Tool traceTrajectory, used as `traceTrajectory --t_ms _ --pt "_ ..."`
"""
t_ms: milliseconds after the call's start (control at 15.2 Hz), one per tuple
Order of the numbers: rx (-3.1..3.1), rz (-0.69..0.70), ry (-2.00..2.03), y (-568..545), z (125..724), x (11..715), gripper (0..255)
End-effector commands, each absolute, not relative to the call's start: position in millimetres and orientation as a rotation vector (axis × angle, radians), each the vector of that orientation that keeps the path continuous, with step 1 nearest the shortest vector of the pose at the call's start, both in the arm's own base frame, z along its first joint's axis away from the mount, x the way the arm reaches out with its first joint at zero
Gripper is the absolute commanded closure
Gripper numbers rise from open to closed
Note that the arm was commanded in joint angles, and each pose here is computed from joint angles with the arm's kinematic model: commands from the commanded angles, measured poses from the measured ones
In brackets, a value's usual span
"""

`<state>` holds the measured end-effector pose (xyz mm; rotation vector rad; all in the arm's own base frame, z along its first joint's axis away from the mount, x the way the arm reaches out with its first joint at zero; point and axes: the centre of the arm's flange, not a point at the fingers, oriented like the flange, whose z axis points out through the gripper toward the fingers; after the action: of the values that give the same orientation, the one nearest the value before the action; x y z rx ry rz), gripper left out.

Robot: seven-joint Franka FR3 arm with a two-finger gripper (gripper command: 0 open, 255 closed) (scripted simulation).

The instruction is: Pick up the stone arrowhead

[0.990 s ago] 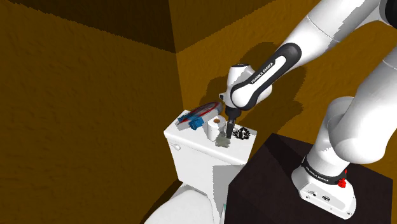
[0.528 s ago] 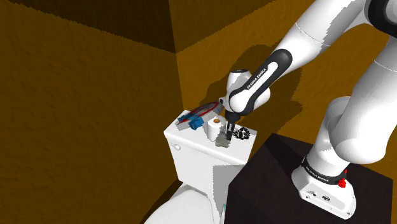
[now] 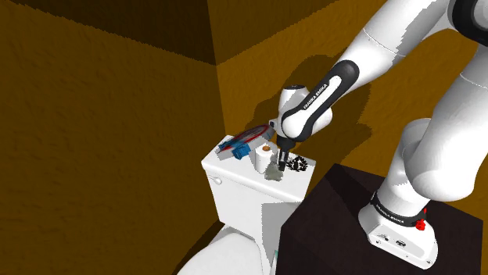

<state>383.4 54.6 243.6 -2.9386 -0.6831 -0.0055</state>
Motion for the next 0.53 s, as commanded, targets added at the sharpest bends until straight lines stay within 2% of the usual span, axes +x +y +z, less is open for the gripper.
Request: traceTrajectory --t_ms 0,462 --pt "-2.938 -0.004 -0.685 55 249 383 255" --pt "-2.938 -0.004 -0.685 55 286 383 255"
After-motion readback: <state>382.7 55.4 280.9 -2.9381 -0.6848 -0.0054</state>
